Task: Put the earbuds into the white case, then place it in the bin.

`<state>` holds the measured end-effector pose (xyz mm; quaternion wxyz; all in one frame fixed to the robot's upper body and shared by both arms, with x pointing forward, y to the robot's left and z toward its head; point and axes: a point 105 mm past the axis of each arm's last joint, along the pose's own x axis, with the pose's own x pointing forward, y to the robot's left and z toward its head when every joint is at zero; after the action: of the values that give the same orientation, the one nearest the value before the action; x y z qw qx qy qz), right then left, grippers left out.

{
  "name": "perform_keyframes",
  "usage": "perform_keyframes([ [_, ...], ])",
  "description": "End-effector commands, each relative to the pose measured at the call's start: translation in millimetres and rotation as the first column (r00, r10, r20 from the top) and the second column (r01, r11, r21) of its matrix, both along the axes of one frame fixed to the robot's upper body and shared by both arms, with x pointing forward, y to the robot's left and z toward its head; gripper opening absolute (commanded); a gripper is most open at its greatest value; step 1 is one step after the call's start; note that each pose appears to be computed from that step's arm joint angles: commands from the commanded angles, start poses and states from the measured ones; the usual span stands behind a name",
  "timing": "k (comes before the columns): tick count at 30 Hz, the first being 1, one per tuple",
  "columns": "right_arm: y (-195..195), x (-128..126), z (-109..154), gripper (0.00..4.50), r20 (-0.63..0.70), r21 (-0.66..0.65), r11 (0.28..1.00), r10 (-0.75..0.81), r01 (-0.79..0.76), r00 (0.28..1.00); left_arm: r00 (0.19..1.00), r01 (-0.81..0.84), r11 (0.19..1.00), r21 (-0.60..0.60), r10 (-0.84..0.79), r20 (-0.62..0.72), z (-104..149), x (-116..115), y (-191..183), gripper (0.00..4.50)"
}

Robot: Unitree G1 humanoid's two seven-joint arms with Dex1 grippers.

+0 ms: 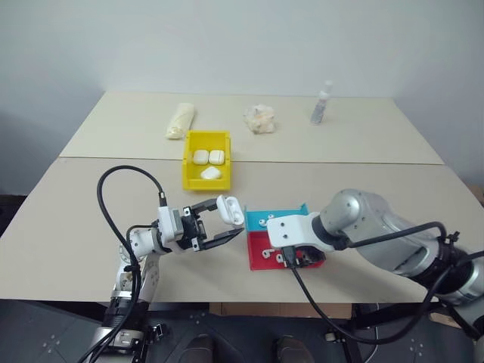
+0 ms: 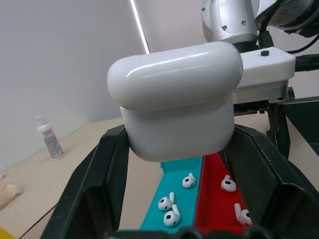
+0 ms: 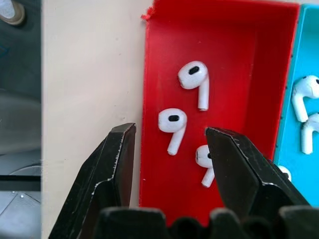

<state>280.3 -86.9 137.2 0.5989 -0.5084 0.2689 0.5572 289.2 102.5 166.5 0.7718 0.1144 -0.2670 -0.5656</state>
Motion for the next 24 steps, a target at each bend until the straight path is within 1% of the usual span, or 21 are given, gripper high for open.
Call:
perform_keyframes([
  [1,2.8,3.5,1.6,2.67,0.036,-0.002,1.000,0.010,-0.010,0.999,0.999,0.001,1.000,0.005,-0.001,0.039,5.0,-2.7,0.6,2.74],
  [15,3.2,4.5,-3.9,2.67,0.033,-0.002,1.000,-0.004,0.004,0.999,0.999,-0.007,1.000,0.030,0.006,0.034,2.3,-1.0,-1.4,2.74],
  [18,4.1,4.5,-5.8,2.11,0.032,-0.002,1.000,-0.005,0.005,0.999,1.000,-0.008,0.999,0.037,0.007,0.030,1.3,-0.8,-1.3,2.74],
  [24,4.4,5.5,-8.0,2.11,0.037,-0.003,1.000,-0.008,0.008,0.999,1.000,-0.012,0.999,0.045,0.011,0.021,-0.7,-0.8,-1.4,2.74],
])
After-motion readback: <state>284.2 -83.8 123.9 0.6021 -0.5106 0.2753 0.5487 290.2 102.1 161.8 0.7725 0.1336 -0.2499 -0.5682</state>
